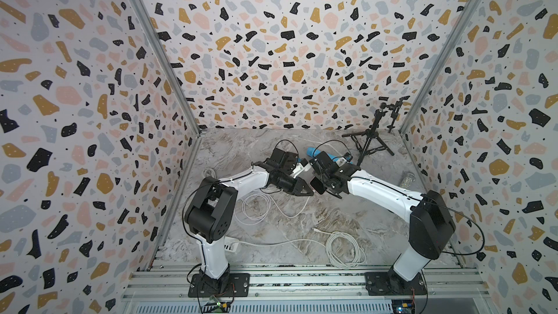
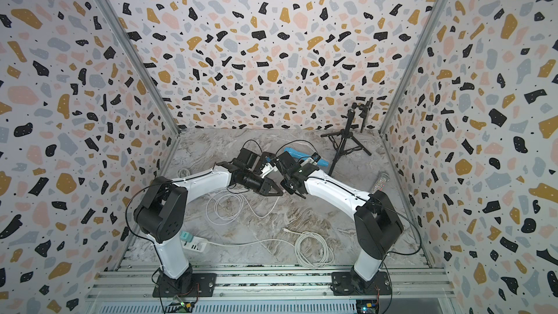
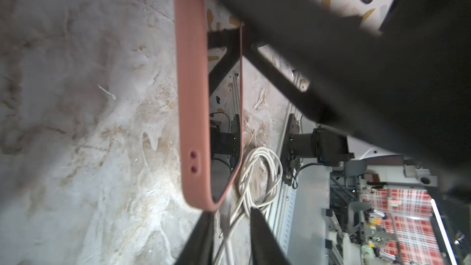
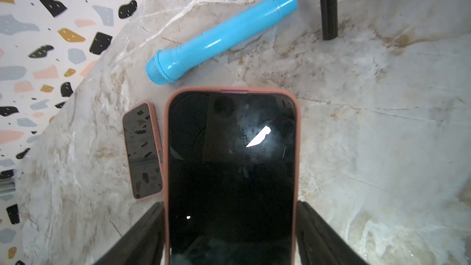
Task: Plug the charging cable into the phone
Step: Insert the charging cable into the phone, then place the phone at the center of the board.
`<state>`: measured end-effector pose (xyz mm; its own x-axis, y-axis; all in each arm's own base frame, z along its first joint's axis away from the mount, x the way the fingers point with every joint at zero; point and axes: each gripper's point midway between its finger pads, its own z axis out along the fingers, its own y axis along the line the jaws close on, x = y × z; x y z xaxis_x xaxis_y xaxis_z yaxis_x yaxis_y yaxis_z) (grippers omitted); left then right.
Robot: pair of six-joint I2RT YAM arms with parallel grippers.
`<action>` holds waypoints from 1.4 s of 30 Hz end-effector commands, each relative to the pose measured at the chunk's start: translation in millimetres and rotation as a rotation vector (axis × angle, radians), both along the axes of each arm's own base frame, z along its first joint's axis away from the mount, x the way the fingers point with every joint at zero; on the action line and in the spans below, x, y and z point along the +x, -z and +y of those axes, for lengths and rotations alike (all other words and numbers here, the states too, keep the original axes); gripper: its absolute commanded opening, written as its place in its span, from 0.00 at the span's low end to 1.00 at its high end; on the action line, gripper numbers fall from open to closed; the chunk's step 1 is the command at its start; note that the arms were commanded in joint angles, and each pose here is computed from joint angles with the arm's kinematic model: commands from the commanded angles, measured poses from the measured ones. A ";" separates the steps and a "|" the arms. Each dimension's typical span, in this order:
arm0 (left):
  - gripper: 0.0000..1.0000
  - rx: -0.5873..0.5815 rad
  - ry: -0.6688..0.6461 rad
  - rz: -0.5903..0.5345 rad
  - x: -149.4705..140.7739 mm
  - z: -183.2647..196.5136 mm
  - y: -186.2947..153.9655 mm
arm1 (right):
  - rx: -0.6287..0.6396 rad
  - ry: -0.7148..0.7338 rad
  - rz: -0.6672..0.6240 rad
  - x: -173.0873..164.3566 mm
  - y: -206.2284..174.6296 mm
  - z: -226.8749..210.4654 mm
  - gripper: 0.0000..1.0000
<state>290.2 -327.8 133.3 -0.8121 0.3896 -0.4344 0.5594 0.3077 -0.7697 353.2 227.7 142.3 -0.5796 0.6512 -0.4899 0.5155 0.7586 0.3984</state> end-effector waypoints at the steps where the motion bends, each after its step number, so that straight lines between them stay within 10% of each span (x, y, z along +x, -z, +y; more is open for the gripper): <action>1: 0.51 -0.077 0.040 -0.084 4.5 -3.9 -24.9 | -0.015 0.003 0.022 -0.4 -1.4 -14.7 0.71; 24: 0.60 0.089 -0.089 -0.225 33.7 71.1 -19.3 | -0.242 -0.133 0.194 86.6 78.4 -65.7 0.75; 31: 0.62 0.090 -0.060 -0.226 25.0 73.1 -23.5 | -0.243 -0.156 0.247 81.1 94.3 -68.4 0.97; 42: 0.63 0.075 -0.022 -0.229 18.3 74.2 -32.6 | -0.405 -0.589 0.197 35.4 5.9 -76.6 1.00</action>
<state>310.0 -252.4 150.0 -0.7392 0.4017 -0.5406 0.6730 0.4111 -0.6148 411.8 155.6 91.4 -0.8636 0.1939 -0.4653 0.2149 0.9766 0.0083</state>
